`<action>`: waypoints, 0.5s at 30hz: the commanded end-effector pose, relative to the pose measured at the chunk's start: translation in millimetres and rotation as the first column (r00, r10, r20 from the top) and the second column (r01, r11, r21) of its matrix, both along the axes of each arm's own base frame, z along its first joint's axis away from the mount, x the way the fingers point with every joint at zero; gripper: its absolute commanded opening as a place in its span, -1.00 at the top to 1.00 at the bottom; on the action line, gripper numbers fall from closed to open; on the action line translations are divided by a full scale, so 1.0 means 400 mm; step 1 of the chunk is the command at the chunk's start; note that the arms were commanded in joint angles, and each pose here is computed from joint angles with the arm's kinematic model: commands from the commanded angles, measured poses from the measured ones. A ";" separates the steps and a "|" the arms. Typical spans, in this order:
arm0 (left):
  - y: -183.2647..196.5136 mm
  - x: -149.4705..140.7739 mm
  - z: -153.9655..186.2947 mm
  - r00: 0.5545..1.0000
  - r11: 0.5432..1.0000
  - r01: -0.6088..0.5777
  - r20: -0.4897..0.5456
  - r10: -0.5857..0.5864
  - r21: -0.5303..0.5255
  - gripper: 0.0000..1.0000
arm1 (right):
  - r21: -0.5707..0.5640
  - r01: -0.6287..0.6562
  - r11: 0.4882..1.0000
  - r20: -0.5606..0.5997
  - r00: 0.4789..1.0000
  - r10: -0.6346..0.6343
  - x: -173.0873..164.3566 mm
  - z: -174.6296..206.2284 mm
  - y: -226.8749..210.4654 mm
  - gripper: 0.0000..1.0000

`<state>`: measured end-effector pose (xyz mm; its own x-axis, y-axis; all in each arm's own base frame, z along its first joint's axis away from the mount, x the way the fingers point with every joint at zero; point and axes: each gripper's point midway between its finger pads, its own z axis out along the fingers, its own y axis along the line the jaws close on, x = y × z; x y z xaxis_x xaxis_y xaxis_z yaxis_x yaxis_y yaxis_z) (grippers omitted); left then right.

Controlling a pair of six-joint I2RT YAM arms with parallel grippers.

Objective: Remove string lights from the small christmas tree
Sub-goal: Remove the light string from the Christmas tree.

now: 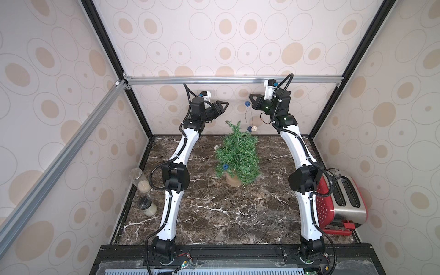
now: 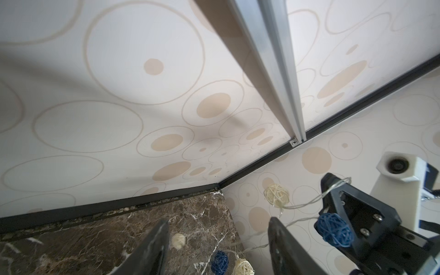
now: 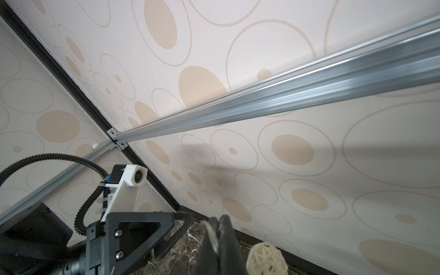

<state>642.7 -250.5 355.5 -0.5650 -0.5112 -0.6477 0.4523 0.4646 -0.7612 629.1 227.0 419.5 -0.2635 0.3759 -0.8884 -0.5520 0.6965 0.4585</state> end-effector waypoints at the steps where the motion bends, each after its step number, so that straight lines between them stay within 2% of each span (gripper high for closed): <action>1: -0.027 -0.030 0.058 0.989 0.994 0.106 0.107 -0.101 -0.041 -0.33 | 0.055 -0.010 0.998 0.053 0.999 0.007 -0.017 0.063 0.010 1.00; 10: -0.115 -0.075 0.047 0.959 0.972 0.234 0.172 -0.227 -0.020 -0.44 | 0.141 -0.062 0.988 0.059 0.997 0.055 -0.022 0.074 0.055 1.00; 15: -0.153 -0.107 0.030 0.941 0.960 0.274 0.190 -0.281 0.060 -0.48 | 0.193 -0.071 0.979 0.060 0.996 0.060 -0.017 0.083 0.056 1.00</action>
<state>613.8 -297.7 365.6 -0.5773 -0.4006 -0.7116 0.6313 0.3338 -0.7001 623.8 246.5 439.1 -0.2656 0.4835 -0.8341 -0.5901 0.6026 0.5372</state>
